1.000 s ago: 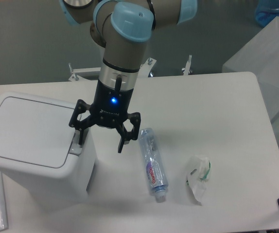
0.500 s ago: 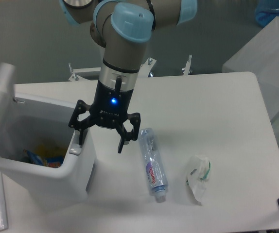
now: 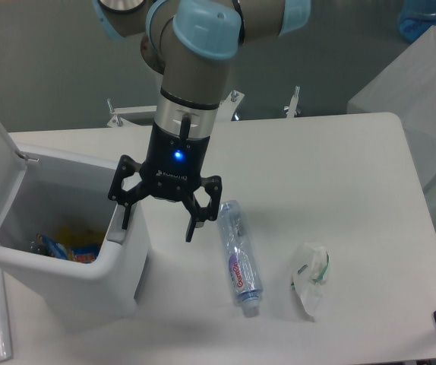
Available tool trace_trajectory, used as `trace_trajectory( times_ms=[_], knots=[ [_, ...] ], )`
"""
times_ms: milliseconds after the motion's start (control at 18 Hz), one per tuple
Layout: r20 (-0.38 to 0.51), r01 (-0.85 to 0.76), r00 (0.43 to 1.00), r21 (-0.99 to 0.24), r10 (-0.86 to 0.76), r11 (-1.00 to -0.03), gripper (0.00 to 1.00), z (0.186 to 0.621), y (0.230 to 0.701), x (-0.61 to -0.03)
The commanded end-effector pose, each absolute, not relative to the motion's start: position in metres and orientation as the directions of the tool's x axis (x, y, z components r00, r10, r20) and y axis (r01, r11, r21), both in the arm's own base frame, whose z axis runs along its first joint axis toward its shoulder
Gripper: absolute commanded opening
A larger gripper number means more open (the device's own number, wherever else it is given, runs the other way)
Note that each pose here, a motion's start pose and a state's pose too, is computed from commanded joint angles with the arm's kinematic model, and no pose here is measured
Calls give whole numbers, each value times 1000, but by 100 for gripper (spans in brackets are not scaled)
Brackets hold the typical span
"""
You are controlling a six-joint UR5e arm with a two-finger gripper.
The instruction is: Open the trash can
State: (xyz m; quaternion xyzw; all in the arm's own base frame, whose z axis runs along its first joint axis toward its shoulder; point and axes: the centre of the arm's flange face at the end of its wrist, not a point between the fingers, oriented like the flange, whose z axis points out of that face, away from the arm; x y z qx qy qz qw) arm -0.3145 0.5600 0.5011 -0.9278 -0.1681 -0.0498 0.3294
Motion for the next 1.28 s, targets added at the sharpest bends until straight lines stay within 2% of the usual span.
trace_trajectory(
  times_ms=[222,444,556,778,889,1111,1278],
  knots=[
    [199,349,937,-584,287,-733,100,489,567,-332],
    [56,279,953,-533,296,-799,100,471,555,-357],
    [2,279,948,-493,319,-824,100,452,539,-389],
    [-108,156,967,-463,231,-872,100,452,516,-420],
    [-126,126,971,-442,201,-888,100,440,504,-440],
    [-117,102,981,-359,153,-928,100,414,449,-492],
    [-100,-2,995,-295,28,-955,100,413,427,-507]
  ],
)
